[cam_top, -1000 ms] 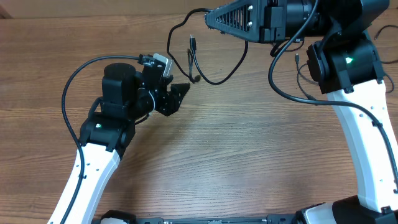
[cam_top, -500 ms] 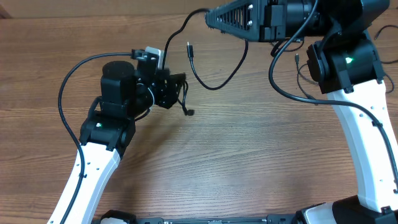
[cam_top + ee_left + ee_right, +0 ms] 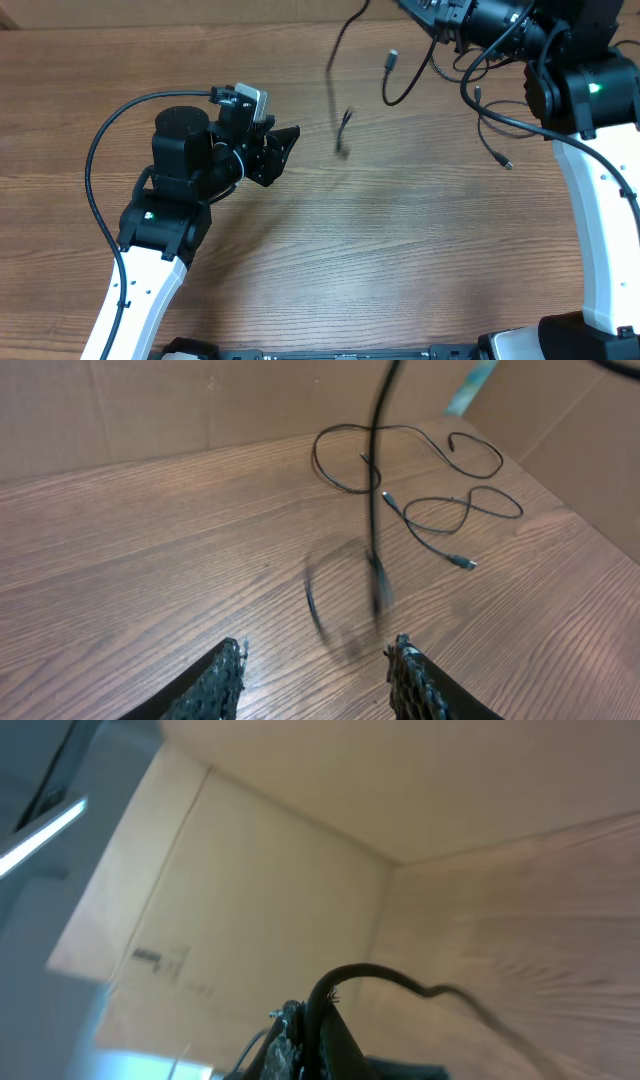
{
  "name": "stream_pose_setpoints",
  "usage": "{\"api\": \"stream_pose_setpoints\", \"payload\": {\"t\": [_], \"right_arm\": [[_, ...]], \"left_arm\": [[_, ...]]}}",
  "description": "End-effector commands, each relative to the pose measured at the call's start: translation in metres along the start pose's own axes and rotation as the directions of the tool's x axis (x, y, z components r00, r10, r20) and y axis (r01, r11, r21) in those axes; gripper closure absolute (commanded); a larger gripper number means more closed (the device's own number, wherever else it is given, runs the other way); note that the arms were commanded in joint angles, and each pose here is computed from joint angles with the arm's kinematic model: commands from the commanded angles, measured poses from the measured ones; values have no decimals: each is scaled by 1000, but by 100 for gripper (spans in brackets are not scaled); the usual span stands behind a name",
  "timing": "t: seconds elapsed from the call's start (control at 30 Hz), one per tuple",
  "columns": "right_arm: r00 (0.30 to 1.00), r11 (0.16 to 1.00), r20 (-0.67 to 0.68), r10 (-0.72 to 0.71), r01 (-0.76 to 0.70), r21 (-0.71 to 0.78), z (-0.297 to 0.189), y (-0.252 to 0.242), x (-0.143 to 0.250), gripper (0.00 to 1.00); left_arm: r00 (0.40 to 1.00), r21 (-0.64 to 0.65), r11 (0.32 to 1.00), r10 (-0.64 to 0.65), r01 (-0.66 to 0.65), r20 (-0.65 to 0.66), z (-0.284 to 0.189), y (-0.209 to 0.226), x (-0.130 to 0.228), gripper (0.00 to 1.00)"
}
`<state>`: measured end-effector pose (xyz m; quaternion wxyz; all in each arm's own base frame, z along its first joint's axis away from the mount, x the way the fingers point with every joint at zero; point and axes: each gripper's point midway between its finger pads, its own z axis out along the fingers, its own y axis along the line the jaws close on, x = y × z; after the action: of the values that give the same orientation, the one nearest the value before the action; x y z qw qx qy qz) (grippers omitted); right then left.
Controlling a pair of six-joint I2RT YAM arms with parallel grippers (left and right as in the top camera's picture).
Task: Untangle cables
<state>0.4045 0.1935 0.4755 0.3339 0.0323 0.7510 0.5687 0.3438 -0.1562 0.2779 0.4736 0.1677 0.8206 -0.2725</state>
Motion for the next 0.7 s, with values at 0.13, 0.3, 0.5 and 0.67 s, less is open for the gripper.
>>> {"api": "stream_pose_setpoints", "payload": {"t": [0.13, 0.3, 0.5, 0.67], "right_arm": [[998, 998, 4, -61, 61, -21, 0, 18, 6, 96], [997, 997, -41, -59, 57, -47, 11, 28, 23, 96], [996, 995, -78, -47, 39, -96, 22, 46, 39, 96], [991, 985, -129, -45, 22, -172, 26, 68, 54, 96]], "left_arm": [[997, 78, 996, 40, -46, 70, -8, -18, -22, 48], [988, 151, 984, 74, -94, 132, -11, -32, -36, 45], [978, 173, 976, 97, -129, 185, -14, -39, -48, 45], [977, 153, 980, 98, -128, 189, -11, -34, -50, 38]]}}
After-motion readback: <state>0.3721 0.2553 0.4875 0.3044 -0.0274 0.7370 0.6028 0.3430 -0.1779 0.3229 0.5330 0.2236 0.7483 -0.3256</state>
